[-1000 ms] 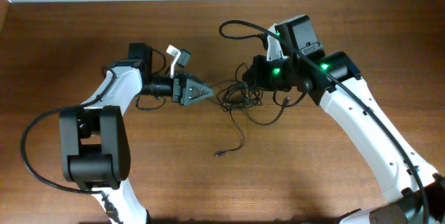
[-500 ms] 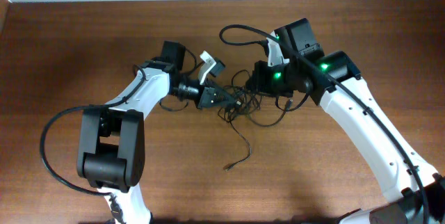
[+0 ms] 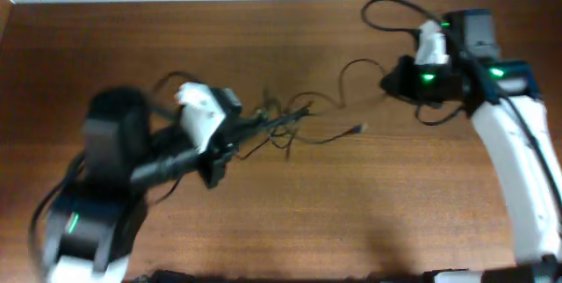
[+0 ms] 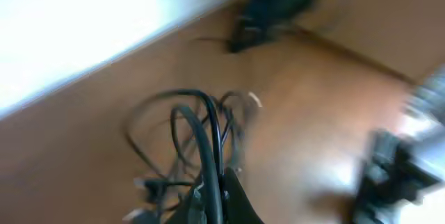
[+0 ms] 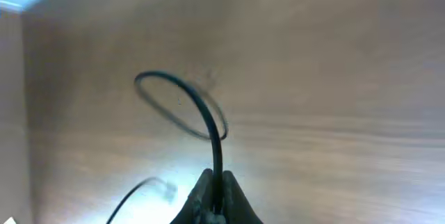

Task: Untangle cables
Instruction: 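Pull the left gripper left and right gripper right, stretching the cables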

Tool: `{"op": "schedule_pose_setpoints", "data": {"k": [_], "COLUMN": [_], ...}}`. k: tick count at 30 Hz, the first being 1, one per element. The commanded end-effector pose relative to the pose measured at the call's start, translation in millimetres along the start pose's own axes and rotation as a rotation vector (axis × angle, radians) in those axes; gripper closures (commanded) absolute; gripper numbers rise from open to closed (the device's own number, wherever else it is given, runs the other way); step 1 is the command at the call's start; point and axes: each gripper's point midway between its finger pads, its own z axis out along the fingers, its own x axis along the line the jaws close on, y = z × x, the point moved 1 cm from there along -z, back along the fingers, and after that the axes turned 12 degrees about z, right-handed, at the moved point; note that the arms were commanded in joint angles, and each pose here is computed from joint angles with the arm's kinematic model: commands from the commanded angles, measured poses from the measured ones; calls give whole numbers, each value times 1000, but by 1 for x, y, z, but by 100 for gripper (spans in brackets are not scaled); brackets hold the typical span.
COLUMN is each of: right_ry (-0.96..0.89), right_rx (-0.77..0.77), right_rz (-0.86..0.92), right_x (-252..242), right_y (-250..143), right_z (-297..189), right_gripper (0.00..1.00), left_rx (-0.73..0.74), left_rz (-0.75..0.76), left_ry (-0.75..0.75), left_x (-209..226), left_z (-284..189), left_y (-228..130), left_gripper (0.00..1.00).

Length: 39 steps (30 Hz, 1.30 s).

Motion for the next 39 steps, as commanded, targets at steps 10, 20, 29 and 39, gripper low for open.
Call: {"op": "schedule_pose_setpoints", "data": {"k": [10,20,29,39], "right_ry": [67,-506,-869,-975], "right_rx": [-417,-560,-890,-702], "right_rz": [-39,187,470,648], "right_x": [-5,-106,-157,-226], "right_y": [27,26,25,42], "right_z": [-149,-173,-236,-198], "right_gripper": [96,96,96,96], "left_rx": [55,415,449,463], "left_rz": [-200,-703,-936,-1114], "left_ry": [608,1013,1095,1214], "left_x": [50,125,149,155], "left_z": [-74,-74,-95,-123], "left_y": [-11,-121,-162,-204], "left_gripper": [99,100,100,100]}}
